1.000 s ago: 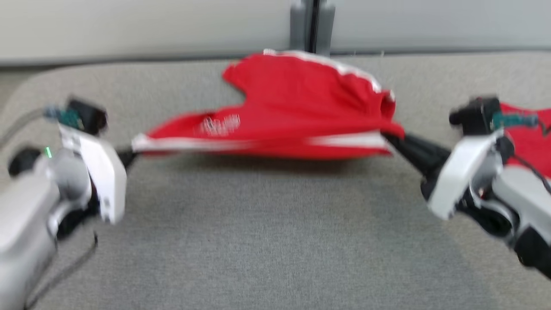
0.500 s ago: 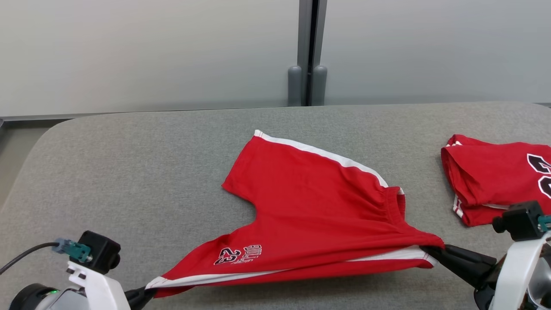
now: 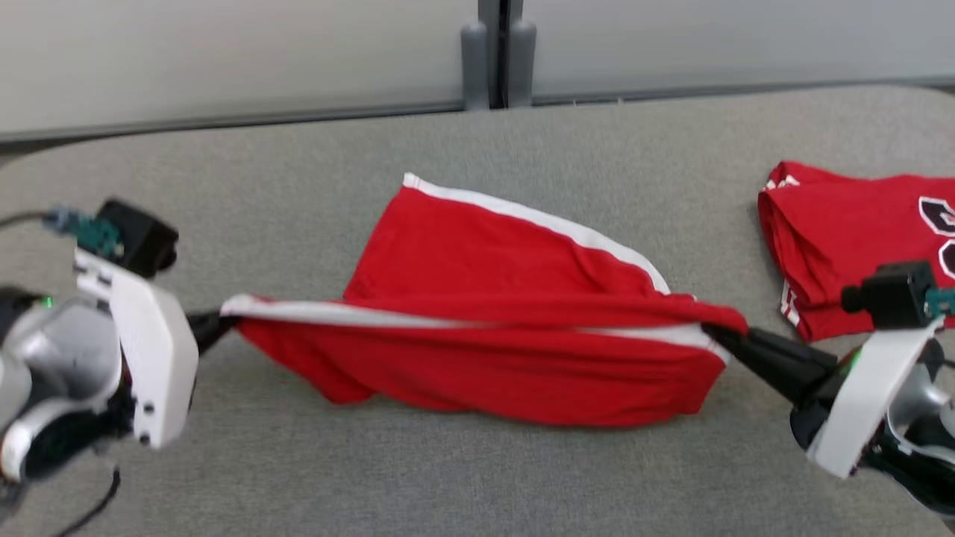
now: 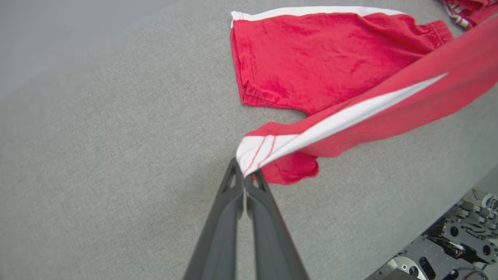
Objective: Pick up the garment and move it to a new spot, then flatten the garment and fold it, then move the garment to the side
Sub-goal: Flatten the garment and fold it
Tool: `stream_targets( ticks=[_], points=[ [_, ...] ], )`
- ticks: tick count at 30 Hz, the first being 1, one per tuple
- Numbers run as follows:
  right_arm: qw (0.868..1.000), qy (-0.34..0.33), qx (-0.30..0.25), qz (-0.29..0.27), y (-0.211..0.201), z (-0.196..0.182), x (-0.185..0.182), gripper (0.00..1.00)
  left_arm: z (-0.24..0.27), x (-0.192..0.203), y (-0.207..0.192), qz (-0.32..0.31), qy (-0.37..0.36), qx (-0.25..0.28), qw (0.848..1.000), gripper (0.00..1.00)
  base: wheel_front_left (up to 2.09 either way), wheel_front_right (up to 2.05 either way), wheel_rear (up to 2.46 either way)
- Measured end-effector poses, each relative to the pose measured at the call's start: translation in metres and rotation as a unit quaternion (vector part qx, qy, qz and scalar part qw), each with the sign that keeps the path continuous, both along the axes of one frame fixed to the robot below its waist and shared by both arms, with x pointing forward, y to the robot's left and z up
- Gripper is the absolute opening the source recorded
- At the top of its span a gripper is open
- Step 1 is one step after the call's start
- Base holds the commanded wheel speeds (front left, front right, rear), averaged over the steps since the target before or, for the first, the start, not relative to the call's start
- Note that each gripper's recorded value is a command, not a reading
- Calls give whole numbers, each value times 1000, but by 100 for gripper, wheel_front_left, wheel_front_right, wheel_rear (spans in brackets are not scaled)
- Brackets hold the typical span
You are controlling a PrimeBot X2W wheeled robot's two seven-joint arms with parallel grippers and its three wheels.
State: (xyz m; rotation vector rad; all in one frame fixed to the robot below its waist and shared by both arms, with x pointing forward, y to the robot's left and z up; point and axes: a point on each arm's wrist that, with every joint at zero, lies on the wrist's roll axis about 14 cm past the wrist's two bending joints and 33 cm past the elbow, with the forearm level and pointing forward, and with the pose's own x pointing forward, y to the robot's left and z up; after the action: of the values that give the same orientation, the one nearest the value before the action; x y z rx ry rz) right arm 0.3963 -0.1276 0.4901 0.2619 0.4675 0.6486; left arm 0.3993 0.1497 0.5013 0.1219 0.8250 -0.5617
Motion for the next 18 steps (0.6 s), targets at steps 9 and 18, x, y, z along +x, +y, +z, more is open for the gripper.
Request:
stream_targets(
  ticks=[9, 18],
  points=[
    [998, 5, 24, -56, -5, -26, 54, 0, -32, 101, -20, -29, 9, 18, 999, 0, 0, 0, 0],
    [994, 37, 34, -97, -10, -65, 72, 0, -84, 161, -50, -72, 41, 38, 996, 0, 0, 0, 0]
  ],
)
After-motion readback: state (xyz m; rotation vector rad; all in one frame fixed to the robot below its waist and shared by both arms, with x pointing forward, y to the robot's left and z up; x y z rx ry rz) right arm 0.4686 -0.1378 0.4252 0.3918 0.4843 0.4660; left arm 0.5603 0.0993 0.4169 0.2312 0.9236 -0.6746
